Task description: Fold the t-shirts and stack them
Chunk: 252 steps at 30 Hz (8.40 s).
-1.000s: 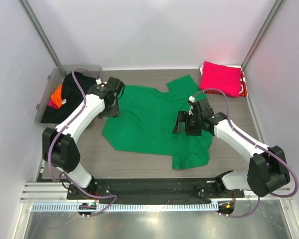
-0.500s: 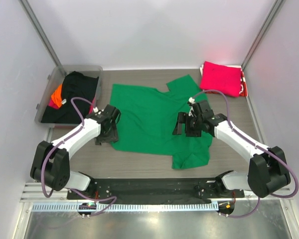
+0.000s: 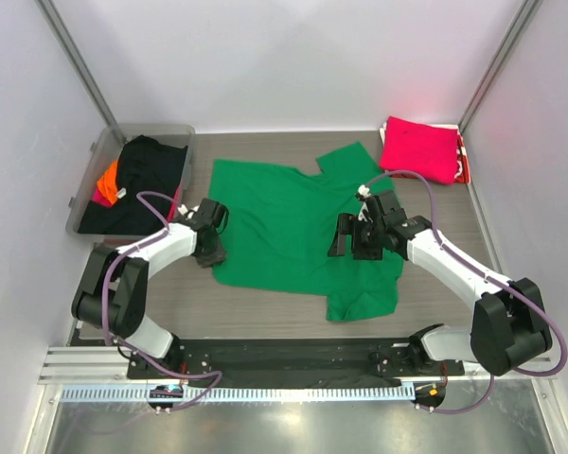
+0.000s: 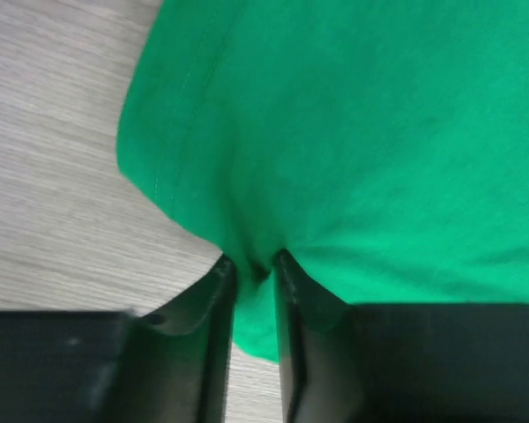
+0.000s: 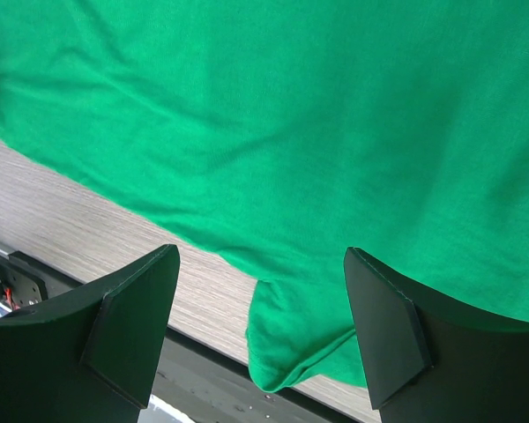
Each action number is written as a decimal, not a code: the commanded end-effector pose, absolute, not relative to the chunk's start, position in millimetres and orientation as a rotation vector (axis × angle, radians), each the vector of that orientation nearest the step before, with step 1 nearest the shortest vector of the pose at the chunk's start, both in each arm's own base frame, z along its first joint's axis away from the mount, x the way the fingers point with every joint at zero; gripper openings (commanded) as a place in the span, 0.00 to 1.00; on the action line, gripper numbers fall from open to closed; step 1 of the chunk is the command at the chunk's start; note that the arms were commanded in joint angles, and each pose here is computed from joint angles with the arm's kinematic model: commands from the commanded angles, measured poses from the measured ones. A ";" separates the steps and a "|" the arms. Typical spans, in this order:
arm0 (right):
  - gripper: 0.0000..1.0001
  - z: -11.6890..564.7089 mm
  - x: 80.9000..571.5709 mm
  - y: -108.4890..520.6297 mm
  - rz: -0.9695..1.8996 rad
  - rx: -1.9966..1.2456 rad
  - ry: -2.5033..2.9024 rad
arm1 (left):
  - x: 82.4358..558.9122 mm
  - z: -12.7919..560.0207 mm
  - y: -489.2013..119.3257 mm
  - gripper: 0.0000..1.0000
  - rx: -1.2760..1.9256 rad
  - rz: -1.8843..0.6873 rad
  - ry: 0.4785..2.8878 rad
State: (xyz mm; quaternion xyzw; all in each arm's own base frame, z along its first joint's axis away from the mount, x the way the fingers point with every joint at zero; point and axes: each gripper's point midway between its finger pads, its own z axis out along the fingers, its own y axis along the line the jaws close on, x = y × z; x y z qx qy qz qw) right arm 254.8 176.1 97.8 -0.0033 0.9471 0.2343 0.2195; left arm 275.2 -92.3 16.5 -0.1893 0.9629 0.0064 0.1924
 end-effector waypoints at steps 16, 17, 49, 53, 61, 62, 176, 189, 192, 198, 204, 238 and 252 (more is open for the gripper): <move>0.81 97.3 258.4 177.1 0.641 -0.055 2.610 | 352.8 60.8 -208.1 0.43 0.132 0.315 2.934; 0.81 99.4 258.1 177.1 0.644 -0.061 2.604 | 352.8 55.2 -211.3 0.51 0.140 0.336 2.938; 0.81 80.4 246.2 173.3 0.632 -0.050 2.667 | 397.3 46.8 -211.7 0.53 -0.278 -0.189 2.714; 0.81 79.4 246.0 172.6 0.628 -0.048 2.668 | 399.9 38.6 -212.4 0.47 -0.289 -0.182 2.724; 0.81 75.6 243.1 170.9 0.623 -0.044 2.681 | 408.9 53.9 -206.8 0.33 -0.282 -0.144 2.672; 0.81 74.5 242.3 170.5 0.619 -0.042 2.684 | 410.5 59.5 -204.9 0.32 -0.282 -0.135 2.664; 0.01 138.4 312.0 129.1 -0.267 0.001 2.632 | 278.1 144.0 -43.3 0.00 -0.605 0.162 2.617; 0.01 113.9 367.0 111.8 -0.377 -0.029 2.687 | 330.5 94.4 -40.4 0.01 -0.619 0.244 2.730; 0.01 113.0 385.2 109.8 -0.367 -0.032 2.686 | 337.5 86.9 -34.7 0.00 -0.648 0.261 2.745; 0.78 132.1 427.8 67.0 -0.436 0.121 2.663 | 354.9 107.6 -46.2 0.56 -0.637 0.150 2.761; 0.78 143.7 366.6 41.5 -0.104 0.468 2.570 | 322.6 141.8 -41.7 0.73 -0.679 0.073 2.639; 0.58 36.1 318.0 15.9 0.286 0.794 2.526 | 269.4 8.0 -30.7 0.61 -1.076 0.044 2.486; 0.59 50.4 329.6 -3.8 0.172 0.780 2.478 | 277.0 -0.8 -32.8 0.40 -1.083 0.051 2.502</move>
